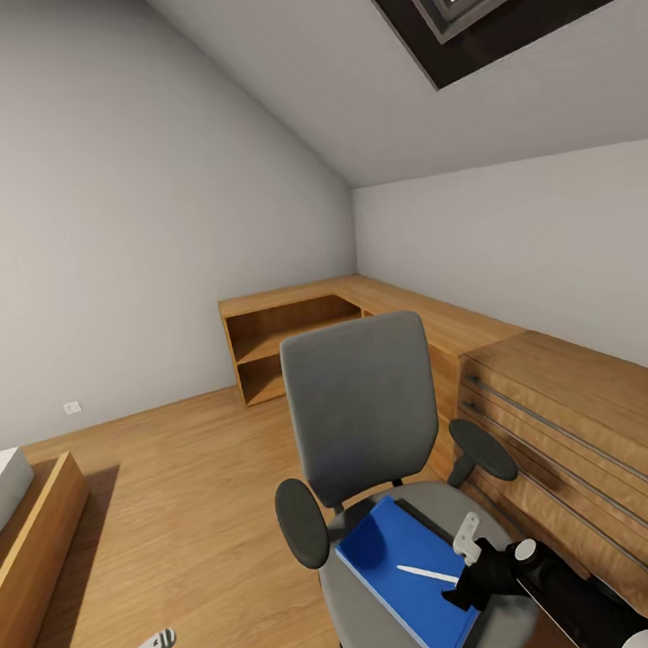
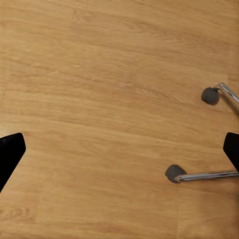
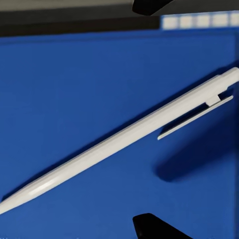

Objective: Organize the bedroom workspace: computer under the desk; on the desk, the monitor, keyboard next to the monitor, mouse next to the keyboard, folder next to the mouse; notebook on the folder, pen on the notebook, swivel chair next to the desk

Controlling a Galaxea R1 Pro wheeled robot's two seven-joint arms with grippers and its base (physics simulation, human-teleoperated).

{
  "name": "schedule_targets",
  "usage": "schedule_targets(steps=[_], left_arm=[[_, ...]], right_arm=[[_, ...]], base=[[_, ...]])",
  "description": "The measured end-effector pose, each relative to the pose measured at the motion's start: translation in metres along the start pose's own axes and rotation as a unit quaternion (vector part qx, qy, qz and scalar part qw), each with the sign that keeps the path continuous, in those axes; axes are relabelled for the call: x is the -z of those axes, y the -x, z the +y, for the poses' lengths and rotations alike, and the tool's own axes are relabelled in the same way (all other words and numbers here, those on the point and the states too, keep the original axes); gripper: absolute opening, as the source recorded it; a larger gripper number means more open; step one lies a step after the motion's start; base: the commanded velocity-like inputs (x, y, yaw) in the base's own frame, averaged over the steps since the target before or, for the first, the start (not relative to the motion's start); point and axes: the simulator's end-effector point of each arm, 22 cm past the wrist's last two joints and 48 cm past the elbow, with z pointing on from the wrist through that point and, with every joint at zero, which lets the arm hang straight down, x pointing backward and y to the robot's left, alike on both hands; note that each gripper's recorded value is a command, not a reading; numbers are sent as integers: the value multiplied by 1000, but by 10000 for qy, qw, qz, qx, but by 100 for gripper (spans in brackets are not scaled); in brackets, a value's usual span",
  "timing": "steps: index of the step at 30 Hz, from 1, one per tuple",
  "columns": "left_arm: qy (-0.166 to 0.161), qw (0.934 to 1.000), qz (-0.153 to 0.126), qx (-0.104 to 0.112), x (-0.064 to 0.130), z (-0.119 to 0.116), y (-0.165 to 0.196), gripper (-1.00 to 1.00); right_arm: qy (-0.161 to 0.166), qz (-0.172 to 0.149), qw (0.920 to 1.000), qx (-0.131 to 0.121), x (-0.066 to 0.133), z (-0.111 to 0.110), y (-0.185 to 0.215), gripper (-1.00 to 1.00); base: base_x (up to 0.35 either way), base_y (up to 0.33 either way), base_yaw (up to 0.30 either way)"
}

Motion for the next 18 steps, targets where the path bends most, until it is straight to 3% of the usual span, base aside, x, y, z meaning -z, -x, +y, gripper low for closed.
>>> schedule_targets(steps=[18], left_arm=[[9, 10000, -4, 18, 0, 1, 1, 100]], right_arm=[[62, 46, 9999, 81, -2, 5, -2, 100]], base=[[0, 0, 0]])
